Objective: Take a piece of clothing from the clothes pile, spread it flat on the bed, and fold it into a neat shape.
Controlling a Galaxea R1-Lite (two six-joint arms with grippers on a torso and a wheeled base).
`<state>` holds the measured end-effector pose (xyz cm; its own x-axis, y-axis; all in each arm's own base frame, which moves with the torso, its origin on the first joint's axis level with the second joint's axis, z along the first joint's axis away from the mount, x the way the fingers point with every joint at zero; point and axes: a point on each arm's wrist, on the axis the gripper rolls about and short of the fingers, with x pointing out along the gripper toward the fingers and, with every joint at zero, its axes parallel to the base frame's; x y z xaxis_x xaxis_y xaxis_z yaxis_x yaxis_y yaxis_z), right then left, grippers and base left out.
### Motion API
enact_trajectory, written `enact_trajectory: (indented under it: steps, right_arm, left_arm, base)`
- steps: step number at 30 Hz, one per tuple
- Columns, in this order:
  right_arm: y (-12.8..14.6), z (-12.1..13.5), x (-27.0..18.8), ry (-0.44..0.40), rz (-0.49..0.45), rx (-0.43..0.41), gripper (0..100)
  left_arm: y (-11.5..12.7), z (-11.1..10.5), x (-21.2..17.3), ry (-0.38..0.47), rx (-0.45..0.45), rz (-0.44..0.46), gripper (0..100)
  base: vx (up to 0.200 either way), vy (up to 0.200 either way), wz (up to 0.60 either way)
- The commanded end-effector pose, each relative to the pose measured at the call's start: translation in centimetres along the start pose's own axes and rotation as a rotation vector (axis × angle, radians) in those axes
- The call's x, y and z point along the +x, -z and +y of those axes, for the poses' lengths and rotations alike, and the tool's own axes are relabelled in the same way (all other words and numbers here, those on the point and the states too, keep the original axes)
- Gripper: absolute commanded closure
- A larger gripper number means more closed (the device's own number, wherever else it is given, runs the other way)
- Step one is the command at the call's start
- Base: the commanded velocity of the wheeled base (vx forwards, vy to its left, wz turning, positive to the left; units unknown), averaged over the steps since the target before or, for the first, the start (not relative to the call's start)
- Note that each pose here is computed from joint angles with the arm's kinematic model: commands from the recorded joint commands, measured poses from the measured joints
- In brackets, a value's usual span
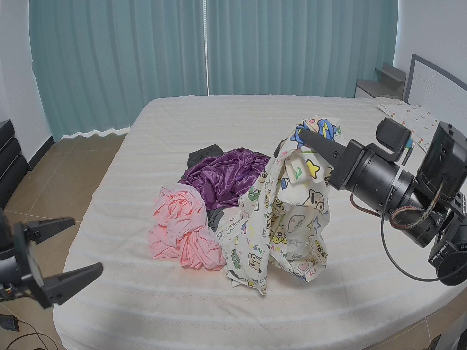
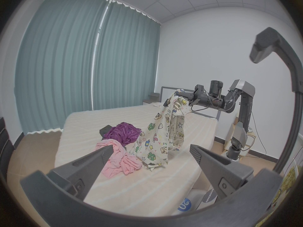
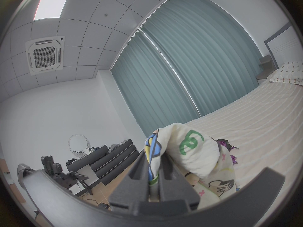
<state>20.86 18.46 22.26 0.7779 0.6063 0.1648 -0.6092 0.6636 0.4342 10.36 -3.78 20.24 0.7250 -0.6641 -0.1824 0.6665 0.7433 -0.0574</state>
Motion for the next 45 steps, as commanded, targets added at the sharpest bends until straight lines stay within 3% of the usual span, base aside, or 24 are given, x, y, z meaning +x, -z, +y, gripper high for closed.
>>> enact_trajectory:
  steps: [1, 4, 6, 13, 16, 18, 22, 24, 27, 36, 37, 41, 45]
  right_arm:
    - [0.6, 0.0, 2.9, 0.034, -0.033, 0.005, 100]
    - [0.5, 0.0, 2.8, 0.034, -0.036, 0.005, 100]
    - [0.7, -0.1, 2.8, 0.041, -0.028, 0.003, 100]
    - [0.9, -0.2, 2.7, 0.048, -0.018, 0.002, 100]
    - [1.0, -0.3, 2.8, 0.053, -0.015, 0.003, 100]
    - [1.0, -0.4, 2.8, 0.053, -0.013, 0.001, 100]
    - [1.2, -0.4, 2.7, 0.056, -0.008, 0.002, 100]
    - [1.2, -0.4, 2.7, 0.056, -0.008, 0.002, 100]
    - [1.1, -0.7, 2.7, 0.064, -0.008, -0.001, 100]
    - [1.4, -0.9, 2.6, 0.07, 0.001, -0.003, 100]
    - [1.3, -0.9, 2.6, 0.07, -0.001, -0.002, 100]
    - [1.3, -0.8, 2.6, 0.067, -0.003, -0.002, 100]
    - [0.9, -0.6, 2.5, 0.06, -0.02, 0.0, 100]
  left_arm:
    - [8.0, -1.9, 20.4, 0.169, -0.138, 0.236, 0]
    - [8.1, -2.6, 21.2, 0.156, -0.166, 0.198, 0]
    - [8.6, -4.9, 22.5, 0.158, -0.235, 0.132, 0]
    - [8.6, -7.3, 23.4, 0.152, -0.219, 0.102, 0]
    - [8.2, -7.8, 24.8, 0.103, -0.217, 0.058, 0]
    - [8.2, -7.9, 25.3, 0.083, -0.217, 0.05, 0]
    - [8.8, -7.6, 27.5, -0.048, -0.223, 0.007, 0]
    - [9.0, -7.6, 27.8, -0.06, -0.223, 0.005, 0]
    - [9.1, -6.8, 28.7, -0.166, -0.232, -0.054, 0]
    - [8.1, -5.5, 28.9, -0.263, -0.247, -0.156, 0]
    - [8.0, -4.9, 29.4, -0.321, -0.247, -0.179, 0]
    - [9.4, -3.7, 30.2, -0.395, -0.205, -0.152, 0]
    - [11.3, -3.5, 30.8, -0.407, -0.188, -0.111, 0]
  base:
    - [0.0, 0.0, 0.0]
    - [0.0, 0.0, 0.0]
    - [0.0, 0.0, 0.0]
    - [0.0, 0.0, 0.0]
    - [0.0, 0.0, 0.0]
    - [0.0, 0.0, 0.0]
    - [0.0, 0.0, 0.0]
    - [0.0, 0.0, 0.0]
    - [0.0, 0.0, 0.0]
    - [0.0, 0.0, 0.0]
    - [0.0, 0.0, 0.0]
    - [0.0, 0.0, 0.0]
    - [0.0, 0.0, 0.0]
